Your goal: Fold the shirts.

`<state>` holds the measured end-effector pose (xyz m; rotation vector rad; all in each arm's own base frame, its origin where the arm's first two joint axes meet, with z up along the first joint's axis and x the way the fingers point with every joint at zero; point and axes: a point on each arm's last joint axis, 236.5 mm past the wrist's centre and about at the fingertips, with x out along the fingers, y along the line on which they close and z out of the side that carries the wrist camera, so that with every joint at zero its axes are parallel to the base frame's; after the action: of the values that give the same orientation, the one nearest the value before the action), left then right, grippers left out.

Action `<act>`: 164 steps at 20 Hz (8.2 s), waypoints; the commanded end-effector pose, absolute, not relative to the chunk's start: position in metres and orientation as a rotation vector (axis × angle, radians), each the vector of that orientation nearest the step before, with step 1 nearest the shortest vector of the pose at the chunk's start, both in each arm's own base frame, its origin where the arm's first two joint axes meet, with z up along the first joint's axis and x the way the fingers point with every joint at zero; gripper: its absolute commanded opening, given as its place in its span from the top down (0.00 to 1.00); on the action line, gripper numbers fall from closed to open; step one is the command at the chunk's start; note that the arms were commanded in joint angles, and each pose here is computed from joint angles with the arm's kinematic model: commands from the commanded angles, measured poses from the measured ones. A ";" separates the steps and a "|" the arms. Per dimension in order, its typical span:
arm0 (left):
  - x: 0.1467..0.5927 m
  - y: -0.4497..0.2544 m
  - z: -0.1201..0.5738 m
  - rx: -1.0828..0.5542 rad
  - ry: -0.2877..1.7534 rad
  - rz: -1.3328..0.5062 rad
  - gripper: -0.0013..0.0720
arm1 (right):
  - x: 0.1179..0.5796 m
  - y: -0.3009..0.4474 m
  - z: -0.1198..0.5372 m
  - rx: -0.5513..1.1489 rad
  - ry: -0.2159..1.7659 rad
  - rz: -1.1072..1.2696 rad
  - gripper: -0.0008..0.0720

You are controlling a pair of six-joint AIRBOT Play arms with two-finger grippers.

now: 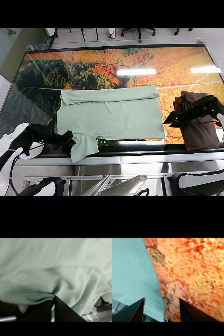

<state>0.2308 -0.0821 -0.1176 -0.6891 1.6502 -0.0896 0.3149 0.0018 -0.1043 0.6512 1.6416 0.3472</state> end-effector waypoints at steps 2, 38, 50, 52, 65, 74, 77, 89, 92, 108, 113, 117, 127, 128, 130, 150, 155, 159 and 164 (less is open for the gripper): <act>0.249 -0.089 -0.107 -0.582 1.706 -0.163 0.95 | 0.308 0.006 -0.125 0.652 1.700 0.348 0.33; 0.399 -0.020 0.046 -0.391 1.197 -0.095 0.95 | 0.439 0.033 -0.023 0.389 1.184 0.241 0.97; 0.495 -0.054 -0.066 -0.360 1.350 -0.151 0.95 | 0.465 0.041 -0.095 0.408 1.278 0.229 0.97; 0.504 -0.064 -0.061 -0.345 1.333 -0.172 0.95 | 0.465 0.040 -0.095 0.408 1.277 0.228 0.92; 0.519 -0.077 0.074 -0.254 1.222 -0.293 0.04 | 0.448 0.010 -0.106 0.499 1.424 0.255 0.17; 0.521 -0.104 0.112 -0.238 1.065 -0.318 0.90 | 0.454 0.061 -0.124 0.596 1.430 0.374 0.52; 0.513 -0.149 0.102 -0.194 1.091 -0.393 0.95 | 0.455 0.073 -0.123 0.563 1.422 0.425 0.97; 0.415 -0.439 -0.089 0.053 1.254 -0.763 0.95 | 0.423 0.054 0.137 0.345 1.070 0.550 0.97; 0.392 -0.472 -0.108 0.083 1.284 -0.807 0.95 | 0.413 0.052 0.184 0.292 0.975 0.542 0.97; 0.360 -0.122 0.357 -0.205 0.663 -0.497 0.95 | 0.432 0.270 0.141 0.396 0.968 0.728 0.97; 0.286 -0.053 0.408 -0.198 0.495 -0.278 0.95 | 0.402 0.475 0.021 0.385 0.912 0.806 0.40; 0.271 -0.023 0.387 -0.229 0.466 -0.151 0.95 | 0.399 0.467 -0.016 0.272 0.988 0.805 0.17; 0.299 -0.025 0.309 -0.293 0.642 -0.187 0.95 | 0.453 0.109 0.009 0.494 1.337 0.309 0.03; 0.302 -0.030 0.308 -0.288 0.655 -0.209 0.95 | 0.445 0.105 -0.005 0.524 1.369 0.310 0.03; 0.310 -0.039 0.306 -0.281 0.674 -0.243 0.95 | 0.429 0.107 -0.037 0.543 1.437 0.317 0.03; 0.313 -0.075 0.286 -0.291 0.781 -0.346 0.95 | 0.495 0.143 0.042 0.639 1.116 0.504 0.97; 0.313 -0.075 0.287 -0.290 0.780 -0.346 0.95 | 0.500 -0.017 0.176 0.690 0.761 0.260 0.97; 0.313 -0.075 0.287 -0.283 0.779 -0.349 0.95 | 0.452 -0.131 0.196 0.759 0.699 0.023 0.97; 0.313 -0.075 0.286 -0.276 0.779 -0.352 0.95 | 0.367 -0.203 0.171 0.761 0.849 -0.283 0.97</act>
<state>0.3128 -0.0747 0.2869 -0.2815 0.7776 -0.3494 0.4203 -0.1666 0.1850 0.7462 0.7529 -0.1031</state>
